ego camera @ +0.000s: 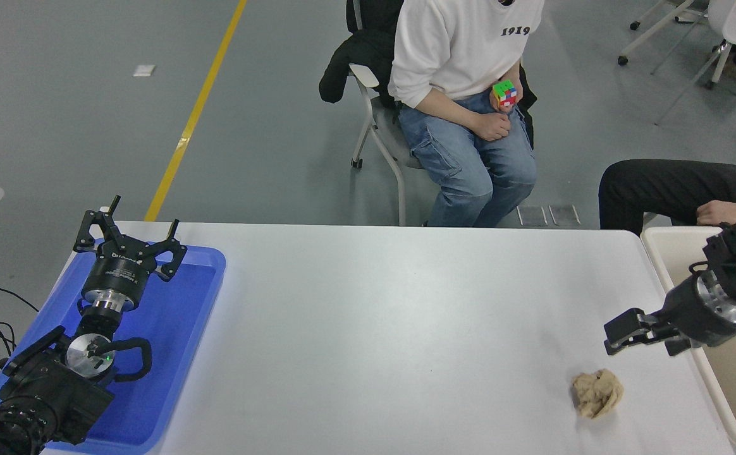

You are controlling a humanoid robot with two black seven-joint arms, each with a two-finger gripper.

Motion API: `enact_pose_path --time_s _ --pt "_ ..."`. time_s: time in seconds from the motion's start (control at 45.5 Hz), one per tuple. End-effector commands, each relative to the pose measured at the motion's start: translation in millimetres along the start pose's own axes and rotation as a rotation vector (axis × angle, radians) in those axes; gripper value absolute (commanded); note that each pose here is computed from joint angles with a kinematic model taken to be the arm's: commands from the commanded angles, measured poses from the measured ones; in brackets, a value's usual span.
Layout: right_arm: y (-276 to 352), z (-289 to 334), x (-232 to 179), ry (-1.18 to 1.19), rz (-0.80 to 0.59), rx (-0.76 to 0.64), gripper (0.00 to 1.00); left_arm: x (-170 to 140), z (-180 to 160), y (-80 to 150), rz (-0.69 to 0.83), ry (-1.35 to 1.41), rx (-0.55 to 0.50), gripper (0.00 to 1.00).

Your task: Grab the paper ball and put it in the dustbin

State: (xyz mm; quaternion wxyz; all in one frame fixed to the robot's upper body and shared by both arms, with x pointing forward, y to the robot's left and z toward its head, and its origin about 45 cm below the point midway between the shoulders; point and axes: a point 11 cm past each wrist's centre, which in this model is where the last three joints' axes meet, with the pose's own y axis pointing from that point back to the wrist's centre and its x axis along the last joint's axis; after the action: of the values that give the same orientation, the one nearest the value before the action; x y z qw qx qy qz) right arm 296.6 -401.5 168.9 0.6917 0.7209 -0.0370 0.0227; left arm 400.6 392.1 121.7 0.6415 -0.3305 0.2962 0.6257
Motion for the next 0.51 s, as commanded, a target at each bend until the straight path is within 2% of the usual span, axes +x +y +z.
enact_pose_path --time_s 0.0,0.484 --pt "-42.4 14.1 -14.1 -0.014 0.024 -0.029 1.0 0.5 0.2 0.3 0.002 -0.001 0.0 1.0" --pt "-82.7 -7.5 -22.2 -0.023 0.053 0.018 1.0 -0.5 -1.0 -0.2 -0.001 0.002 0.001 1.0"
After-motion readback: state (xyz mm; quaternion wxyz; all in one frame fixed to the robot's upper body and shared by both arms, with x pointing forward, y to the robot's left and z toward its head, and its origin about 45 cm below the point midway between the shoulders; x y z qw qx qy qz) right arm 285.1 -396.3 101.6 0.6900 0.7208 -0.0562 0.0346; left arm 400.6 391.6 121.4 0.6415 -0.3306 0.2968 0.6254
